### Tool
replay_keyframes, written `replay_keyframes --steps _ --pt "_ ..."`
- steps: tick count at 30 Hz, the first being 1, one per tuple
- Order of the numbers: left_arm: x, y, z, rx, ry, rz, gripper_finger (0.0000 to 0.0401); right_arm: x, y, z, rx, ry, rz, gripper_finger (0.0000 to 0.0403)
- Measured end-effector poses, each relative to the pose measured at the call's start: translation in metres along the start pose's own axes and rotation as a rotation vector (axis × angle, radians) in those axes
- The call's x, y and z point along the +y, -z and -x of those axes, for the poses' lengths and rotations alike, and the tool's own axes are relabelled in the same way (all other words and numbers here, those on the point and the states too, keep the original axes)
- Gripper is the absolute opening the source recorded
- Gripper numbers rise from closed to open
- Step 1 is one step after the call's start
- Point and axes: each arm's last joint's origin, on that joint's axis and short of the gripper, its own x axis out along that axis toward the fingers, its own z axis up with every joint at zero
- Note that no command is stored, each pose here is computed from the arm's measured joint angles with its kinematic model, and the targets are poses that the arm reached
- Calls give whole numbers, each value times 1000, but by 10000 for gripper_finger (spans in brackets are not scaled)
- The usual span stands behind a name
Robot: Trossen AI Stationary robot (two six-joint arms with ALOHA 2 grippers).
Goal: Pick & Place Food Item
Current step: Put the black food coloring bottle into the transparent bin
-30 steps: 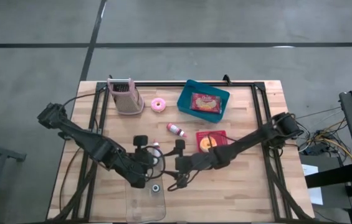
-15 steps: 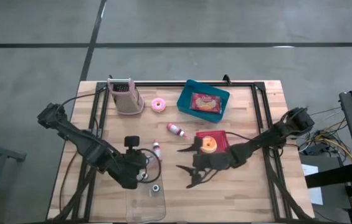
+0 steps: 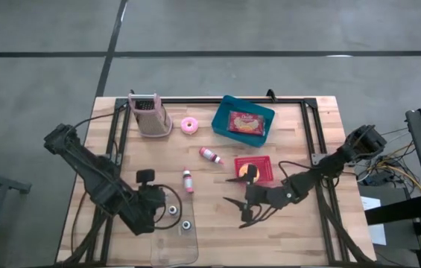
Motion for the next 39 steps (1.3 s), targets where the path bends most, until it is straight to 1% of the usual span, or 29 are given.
replay_keyframes --steps 5,8,13,17,28,39 --pt "-3 7 -7 52 20 18 108 0 1 0 4 4 1 276" --pt "-5 15 -17 93 23 27 108 0 1 0 6 4 3 276" --pt "-10 24 -36 120 50 35 108 0 1 0 6 5 5 276" --pt "-13 29 -48 125 76 38 108 0 1 0 6 5 5 276" --pt "-16 42 -70 136 106 40 108 0 1 0 6 7 6 276" --pt "-17 50 -84 139 112 42 108 0 1 0 6 8 6 276"
